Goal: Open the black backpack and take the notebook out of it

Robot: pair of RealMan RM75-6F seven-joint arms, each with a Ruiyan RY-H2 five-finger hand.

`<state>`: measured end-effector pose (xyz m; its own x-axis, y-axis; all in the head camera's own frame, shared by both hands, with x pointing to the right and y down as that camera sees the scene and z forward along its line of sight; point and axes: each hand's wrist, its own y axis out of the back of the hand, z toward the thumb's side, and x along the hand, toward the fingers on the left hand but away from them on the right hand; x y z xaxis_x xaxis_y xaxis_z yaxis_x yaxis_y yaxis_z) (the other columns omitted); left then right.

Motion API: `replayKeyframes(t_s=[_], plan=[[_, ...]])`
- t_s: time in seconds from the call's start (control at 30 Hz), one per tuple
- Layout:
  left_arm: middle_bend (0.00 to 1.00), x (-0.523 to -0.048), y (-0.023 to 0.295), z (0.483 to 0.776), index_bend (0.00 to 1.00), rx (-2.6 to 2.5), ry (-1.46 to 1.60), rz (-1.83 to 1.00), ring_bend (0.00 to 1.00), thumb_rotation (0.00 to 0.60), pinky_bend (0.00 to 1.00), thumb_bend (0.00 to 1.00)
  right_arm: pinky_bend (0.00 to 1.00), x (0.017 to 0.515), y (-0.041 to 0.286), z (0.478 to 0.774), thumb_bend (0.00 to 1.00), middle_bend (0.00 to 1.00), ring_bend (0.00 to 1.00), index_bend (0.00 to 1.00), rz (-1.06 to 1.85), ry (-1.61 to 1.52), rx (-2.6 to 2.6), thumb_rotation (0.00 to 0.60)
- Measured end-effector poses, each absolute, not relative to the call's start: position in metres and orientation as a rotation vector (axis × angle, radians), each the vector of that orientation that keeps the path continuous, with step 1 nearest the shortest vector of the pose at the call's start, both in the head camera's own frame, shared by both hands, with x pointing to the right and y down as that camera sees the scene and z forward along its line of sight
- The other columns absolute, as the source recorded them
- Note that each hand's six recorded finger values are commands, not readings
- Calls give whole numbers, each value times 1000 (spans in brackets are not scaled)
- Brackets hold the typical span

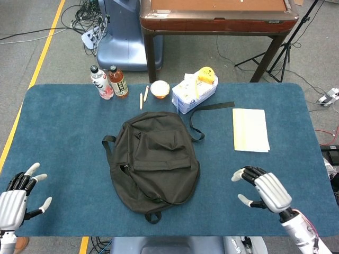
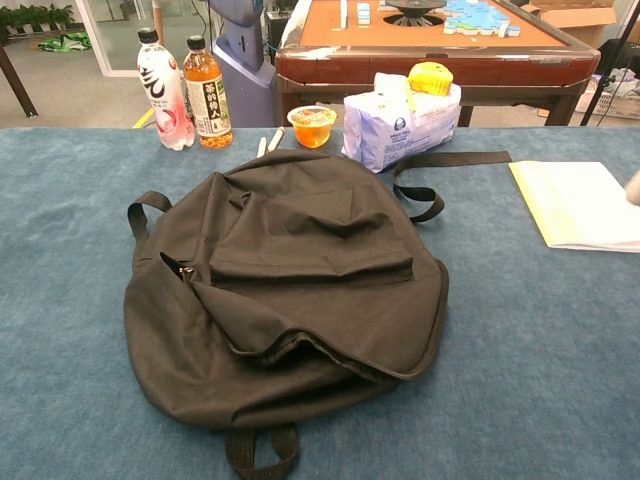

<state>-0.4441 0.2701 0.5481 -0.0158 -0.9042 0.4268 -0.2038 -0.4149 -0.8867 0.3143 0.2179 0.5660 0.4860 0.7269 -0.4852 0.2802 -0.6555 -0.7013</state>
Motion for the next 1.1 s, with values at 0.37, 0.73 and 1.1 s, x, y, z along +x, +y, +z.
replayKeyframes(t_s=[0.37,0.73,1.1], plan=[[107,-447,274,546,278,-1657,1170,-1487,133,600,80,227,178,232,228,596,4,134,55,167,990,-542,-2359,600],[107,-445,275,549,278,-1671,1161,-1488,133,600,80,227,168,160,225,623,0,104,24,134,928,-426,-2436,600],[107,-445,276,552,278,-1685,1152,-1488,133,600,80,227,168,103,225,647,29,104,23,135,892,-352,-2483,600]])
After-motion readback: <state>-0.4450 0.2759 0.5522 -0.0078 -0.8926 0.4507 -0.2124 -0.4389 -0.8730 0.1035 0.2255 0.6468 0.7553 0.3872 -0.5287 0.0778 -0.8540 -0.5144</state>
